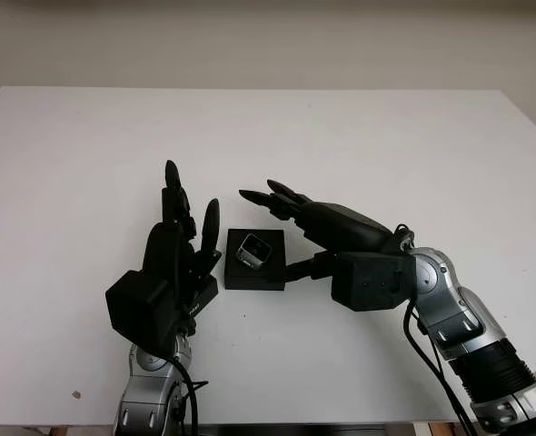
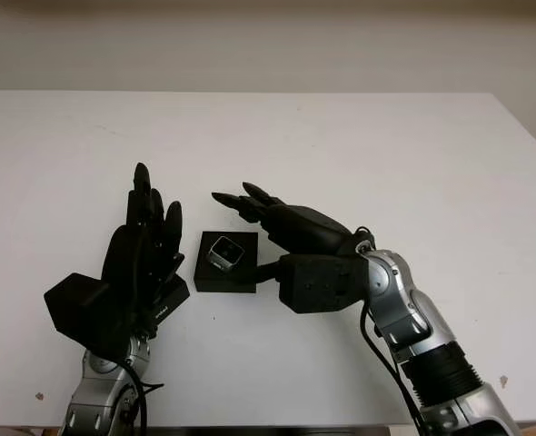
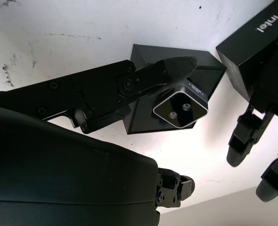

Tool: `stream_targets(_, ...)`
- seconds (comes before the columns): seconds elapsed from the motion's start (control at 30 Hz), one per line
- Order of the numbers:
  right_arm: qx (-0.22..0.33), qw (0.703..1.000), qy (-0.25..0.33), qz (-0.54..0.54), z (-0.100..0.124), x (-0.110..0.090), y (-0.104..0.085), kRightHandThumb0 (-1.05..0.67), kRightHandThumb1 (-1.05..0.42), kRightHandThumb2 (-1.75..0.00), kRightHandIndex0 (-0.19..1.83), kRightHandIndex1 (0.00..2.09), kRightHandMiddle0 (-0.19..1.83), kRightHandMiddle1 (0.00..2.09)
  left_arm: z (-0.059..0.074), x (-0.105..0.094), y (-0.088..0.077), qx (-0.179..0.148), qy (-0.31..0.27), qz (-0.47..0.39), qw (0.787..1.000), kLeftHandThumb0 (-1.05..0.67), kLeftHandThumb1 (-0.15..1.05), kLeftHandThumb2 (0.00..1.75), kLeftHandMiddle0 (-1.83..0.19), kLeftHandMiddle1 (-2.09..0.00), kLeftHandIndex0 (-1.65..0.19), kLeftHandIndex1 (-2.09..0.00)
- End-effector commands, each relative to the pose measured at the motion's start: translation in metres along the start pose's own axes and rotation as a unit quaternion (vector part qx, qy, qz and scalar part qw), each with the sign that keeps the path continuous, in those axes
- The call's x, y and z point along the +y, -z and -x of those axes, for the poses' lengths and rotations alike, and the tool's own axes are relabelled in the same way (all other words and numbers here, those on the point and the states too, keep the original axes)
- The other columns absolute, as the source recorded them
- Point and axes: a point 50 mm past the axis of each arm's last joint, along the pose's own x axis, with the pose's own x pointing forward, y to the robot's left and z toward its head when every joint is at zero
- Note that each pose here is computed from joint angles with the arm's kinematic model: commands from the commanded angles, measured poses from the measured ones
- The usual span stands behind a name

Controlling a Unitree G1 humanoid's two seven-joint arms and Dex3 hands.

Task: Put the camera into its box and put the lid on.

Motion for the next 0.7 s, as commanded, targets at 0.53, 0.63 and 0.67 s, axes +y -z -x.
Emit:
stream_targets(0.53,-0.141,0.984,0.036,0.1,-0.014,-0.105,-0.022,-0.55,-0.82,-0.05,0.35,0.25,0.21,0.7,0.015,0.024,-0.005,0.016,-0.018,-0.021,0.999,-0.71,1.05,0.52,0.19,-0.04,0.19,-0.03)
stream_targets(0.63,-0.144,0.979,0.048,0.136,-0.013,-0.105,-0.024,-0.58,-0.82,-0.05,0.36,0.26,0.21,0.76,0.018,0.026,-0.006,0.018,-0.024,-0.02,0.999,-0.71,1.05,0.52,0.19,-0.04,0.19,-0.04)
stream_targets(0.67,-0.143,0.978,0.049,0.143,-0.013,-0.103,-0.024,-0.59,-0.82,-0.06,0.35,0.27,0.19,0.79,0.019,0.026,-0.007,0.019,-0.026,-0.019,0.999,-0.71,1.05,0.51,0.19,-0.05,0.18,-0.04)
